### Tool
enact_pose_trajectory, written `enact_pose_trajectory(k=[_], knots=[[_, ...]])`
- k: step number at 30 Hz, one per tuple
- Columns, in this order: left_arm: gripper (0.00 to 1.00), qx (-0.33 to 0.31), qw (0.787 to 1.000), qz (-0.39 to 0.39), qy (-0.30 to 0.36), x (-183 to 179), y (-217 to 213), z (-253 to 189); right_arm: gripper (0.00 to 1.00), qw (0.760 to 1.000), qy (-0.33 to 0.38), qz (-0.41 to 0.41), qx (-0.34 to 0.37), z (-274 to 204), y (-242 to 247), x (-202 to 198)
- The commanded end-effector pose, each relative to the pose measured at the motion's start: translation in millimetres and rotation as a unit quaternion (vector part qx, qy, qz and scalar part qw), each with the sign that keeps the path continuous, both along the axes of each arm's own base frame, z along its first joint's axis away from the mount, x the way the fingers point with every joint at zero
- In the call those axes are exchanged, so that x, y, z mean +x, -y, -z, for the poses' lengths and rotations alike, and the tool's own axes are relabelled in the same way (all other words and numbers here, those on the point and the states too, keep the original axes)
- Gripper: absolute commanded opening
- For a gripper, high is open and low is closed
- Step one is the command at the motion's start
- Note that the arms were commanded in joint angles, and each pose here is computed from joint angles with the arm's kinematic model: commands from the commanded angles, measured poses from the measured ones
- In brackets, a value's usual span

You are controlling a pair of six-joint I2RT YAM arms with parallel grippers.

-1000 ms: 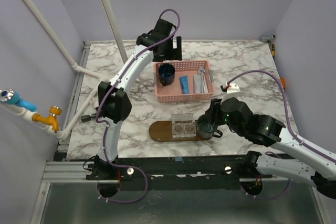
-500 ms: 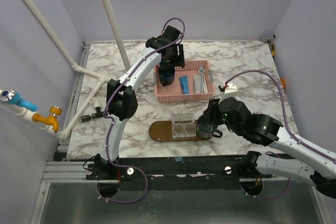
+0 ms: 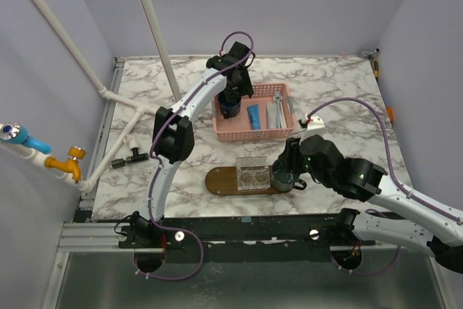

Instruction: Prepare toiletry sets of a toothbrush and toothpaste on the tray

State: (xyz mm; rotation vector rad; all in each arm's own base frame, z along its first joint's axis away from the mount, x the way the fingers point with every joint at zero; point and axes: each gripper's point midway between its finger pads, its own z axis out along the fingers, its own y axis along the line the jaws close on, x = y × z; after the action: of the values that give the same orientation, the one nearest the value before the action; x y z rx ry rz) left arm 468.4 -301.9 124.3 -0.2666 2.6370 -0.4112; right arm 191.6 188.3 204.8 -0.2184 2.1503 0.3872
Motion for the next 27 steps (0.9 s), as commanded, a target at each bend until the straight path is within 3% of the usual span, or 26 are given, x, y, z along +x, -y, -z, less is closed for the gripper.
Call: enact_pose_trajectory(k=[1, 5, 18, 26, 27], knots=[[0.54, -0.008, 1.000, -0.029, 0.008, 10.9, 5.3, 0.1, 0.51, 1.000, -0.007, -0.009, 0.012, 5.0, -7.9, -2.2], [0.52, -0.012, 0.999, -0.034, 0.003, 15.3, 5.8, 7.0, 0.51, 1.000, -0.011, -0.013, 0.014, 8.8, -10.5, -3.0], [0.27, 0.004, 1.000, -0.017, -0.008, 14.5, 1.8, 24.5, 0.51, 1.000, -0.014, -0.017, 0.009, 13.6, -15.6, -0.7], [0.00, 0.027, 1.000, 0.004, 0.004, 13.7, -8.7, 22.1, 0.51, 1.000, -0.017, -0.021, 0.012, 11.5, -19.2, -0.9], [0.00, 0.030, 1.000, 0.008, 0.007, 14.0, -9.6, 20.4, 0.51, 1.000, -0.018, -0.022, 0.012, 11.1, -19.9, -1.1]])
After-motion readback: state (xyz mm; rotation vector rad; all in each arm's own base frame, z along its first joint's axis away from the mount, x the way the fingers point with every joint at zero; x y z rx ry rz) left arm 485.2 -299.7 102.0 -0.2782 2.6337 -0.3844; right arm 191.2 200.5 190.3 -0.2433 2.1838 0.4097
